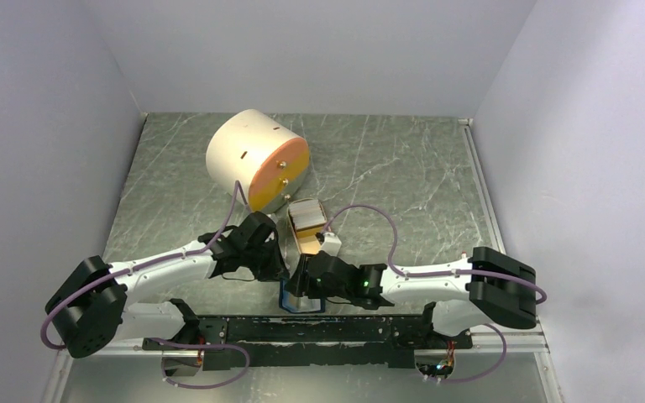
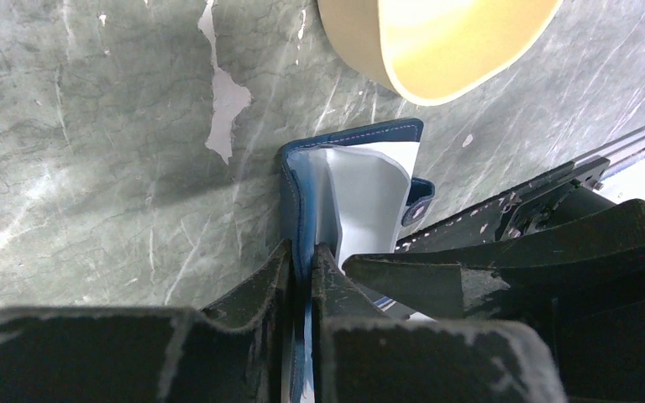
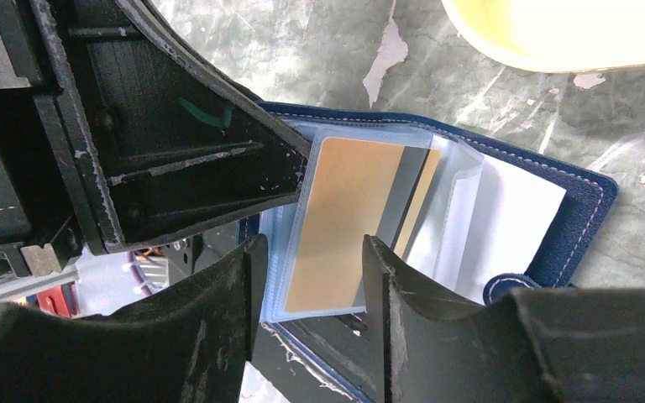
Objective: Put the credit cards into the card holder
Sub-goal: Turn over the card slot in the card holder.
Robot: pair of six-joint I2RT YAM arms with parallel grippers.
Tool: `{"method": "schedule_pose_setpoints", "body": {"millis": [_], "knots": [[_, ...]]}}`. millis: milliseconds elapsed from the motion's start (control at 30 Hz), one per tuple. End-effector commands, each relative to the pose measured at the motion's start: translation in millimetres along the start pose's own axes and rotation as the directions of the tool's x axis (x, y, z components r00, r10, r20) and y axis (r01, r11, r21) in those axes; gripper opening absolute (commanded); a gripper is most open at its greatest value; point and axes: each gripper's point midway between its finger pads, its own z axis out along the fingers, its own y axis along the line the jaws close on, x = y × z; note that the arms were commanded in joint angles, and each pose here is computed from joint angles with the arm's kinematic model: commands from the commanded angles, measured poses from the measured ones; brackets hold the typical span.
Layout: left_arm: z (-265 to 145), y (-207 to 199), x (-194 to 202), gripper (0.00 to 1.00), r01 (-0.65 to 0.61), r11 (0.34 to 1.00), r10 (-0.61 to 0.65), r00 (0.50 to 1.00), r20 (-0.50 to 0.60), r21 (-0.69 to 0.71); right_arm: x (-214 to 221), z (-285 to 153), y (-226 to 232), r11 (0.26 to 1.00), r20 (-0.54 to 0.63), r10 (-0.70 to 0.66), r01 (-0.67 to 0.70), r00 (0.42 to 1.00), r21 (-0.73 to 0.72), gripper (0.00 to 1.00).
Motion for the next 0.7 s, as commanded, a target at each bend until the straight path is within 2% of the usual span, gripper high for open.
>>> {"method": "schedule_pose_setpoints", "body": {"millis": [0,200,667], "knots": [[1,-2,3,0.09,-0.019,1.0,0.02,1.0,-0.014,0.018,-7,-3,-11,0.999,0.038,-0.027,0.025,0.999,0.048,0.48],[3,-1,5,0.09,-0.019,1.0,0.02,1.0,-0.023,0.019,-14,-8,1,1.0,0.053,-0.021,0.02,0.998,0.021,0.55],[3,-2,8,0.09,-0.016,0.999,0.017,0.999,-0.029,0.042,-14,5,-12,0.994,0.051,-0.058,0.052,0.997,0.101,0.54]]}}
